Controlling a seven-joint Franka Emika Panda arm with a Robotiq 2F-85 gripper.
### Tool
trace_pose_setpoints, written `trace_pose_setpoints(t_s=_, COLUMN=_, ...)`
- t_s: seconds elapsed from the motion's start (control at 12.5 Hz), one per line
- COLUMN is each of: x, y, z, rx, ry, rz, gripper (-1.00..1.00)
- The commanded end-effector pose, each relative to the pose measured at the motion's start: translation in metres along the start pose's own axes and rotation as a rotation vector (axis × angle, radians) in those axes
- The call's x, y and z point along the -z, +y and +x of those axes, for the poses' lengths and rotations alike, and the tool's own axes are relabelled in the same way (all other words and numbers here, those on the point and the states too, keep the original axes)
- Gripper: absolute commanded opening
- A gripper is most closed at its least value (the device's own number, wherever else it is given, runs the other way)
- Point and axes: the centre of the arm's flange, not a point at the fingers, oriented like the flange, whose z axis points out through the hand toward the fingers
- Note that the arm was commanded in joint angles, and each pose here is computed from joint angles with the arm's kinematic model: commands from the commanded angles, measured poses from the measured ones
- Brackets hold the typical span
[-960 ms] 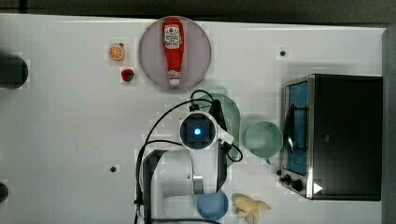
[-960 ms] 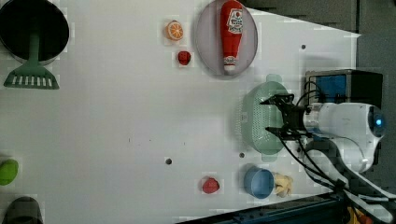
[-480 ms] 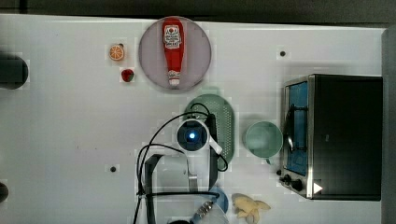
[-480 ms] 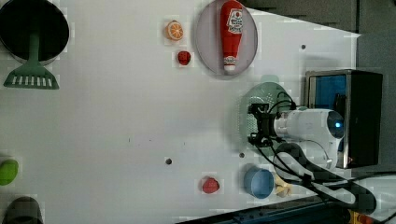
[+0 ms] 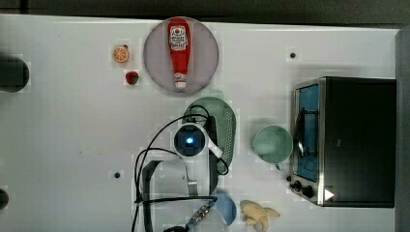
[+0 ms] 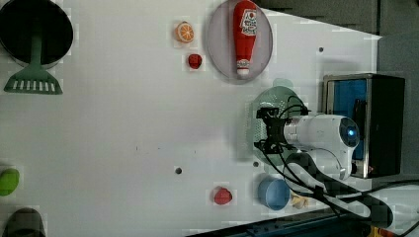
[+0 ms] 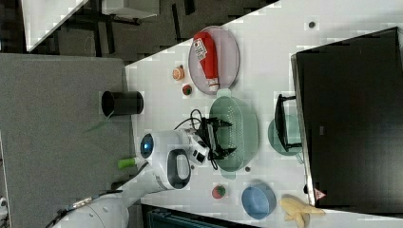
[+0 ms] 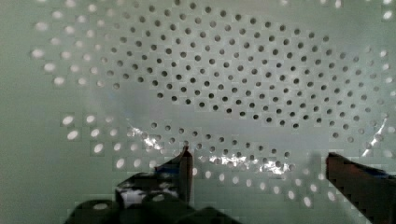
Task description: Drag strainer right to left.
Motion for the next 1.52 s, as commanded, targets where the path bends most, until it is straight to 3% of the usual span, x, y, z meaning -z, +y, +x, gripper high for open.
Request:
trace_pose_setpoints(t_s=0.08, x=0.013, y=-0.015, z=-0.029, rx=-0.027, ry=0.000, rz=0.032, gripper=1.00)
trace_pose_setpoints(t_s=0.56, x=0.012, y=-0.021, z=-0.090, rx=-0.114, ry=-0.011, rz=0.044, gripper=1.00)
trace_pose_setpoints(t_s=1.04, x=0.012, y=-0.021, z=-0.142, rx=-0.060, ry=-0.018, rz=0.050, gripper=1.00)
trace_pose_setpoints(t_s=1.52, x=0.010, y=-0.039, z=-0.197, rx=-0.077, ry=-0.058, rz=-0.004, gripper=1.00)
